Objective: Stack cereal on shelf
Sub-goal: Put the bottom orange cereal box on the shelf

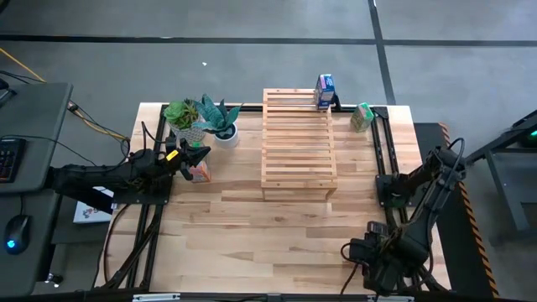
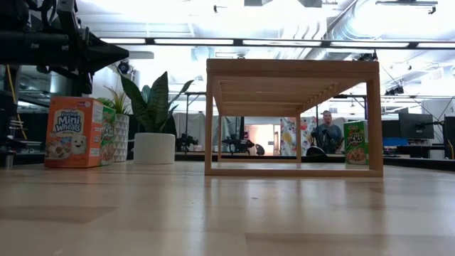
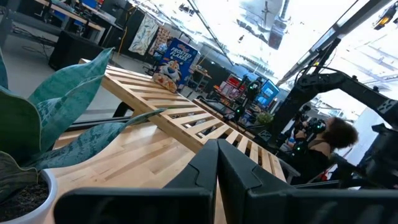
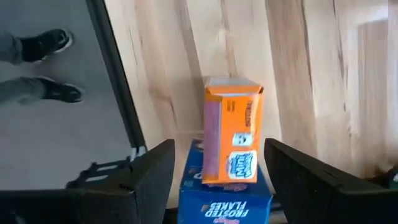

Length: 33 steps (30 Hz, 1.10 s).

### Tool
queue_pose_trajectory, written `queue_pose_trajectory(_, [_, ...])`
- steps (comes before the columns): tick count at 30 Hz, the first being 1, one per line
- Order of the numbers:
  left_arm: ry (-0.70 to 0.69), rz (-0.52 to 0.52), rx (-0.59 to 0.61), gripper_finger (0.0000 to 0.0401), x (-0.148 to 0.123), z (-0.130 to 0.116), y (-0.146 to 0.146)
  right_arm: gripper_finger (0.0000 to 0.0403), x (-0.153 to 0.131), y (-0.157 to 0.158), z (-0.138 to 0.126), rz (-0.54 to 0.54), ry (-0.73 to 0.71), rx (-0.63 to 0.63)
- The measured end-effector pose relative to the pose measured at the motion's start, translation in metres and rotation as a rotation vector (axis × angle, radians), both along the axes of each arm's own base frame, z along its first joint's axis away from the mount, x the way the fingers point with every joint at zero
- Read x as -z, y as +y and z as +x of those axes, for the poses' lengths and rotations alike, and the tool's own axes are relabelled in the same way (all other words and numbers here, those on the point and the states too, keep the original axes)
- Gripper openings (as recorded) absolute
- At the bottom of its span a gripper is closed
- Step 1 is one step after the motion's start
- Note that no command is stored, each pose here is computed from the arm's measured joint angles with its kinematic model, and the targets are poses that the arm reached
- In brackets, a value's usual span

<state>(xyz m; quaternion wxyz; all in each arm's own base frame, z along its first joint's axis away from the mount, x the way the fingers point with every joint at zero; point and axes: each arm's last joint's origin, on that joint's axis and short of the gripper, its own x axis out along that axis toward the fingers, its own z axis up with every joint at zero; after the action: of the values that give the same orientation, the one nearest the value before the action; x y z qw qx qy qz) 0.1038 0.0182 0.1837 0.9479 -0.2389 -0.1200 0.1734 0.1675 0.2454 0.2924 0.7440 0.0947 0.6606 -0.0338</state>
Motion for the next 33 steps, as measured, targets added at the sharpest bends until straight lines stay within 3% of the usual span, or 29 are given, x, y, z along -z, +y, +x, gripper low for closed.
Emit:
queue_pose_trajectory(6, [0.0,-0.001,0.0,0.0001,0.0,0.0,0.0,0.024,0.001,-0.001,0.001,-0.048,-0.03,-0.116])
queue_pose_trajectory(14, [0.0,-0.001,0.0,0.0001,0.0,0.0,0.0,0.024,0.003,-0.002,0.0,-0.042,0.011,-0.066])
queue_pose_trajectory(20, [0.0,0.0,0.0,0.0001,0.0,0.0,0.0,0.024,0.028,-0.001,-0.005,-0.016,0.085,-0.035])
queue_pose_trajectory(27, [0.0,0.0,0.0,0.0001,0.0,0.0,0.0,0.024,0.032,0.001,-0.003,-0.042,-0.017,-0.023])
queue_pose_trajectory(33, [0.0,-0.001,0.0,0.0001,0.0,0.0,0.0,0.024,0.033,-0.004,-0.005,-0.109,-0.005,-0.044])
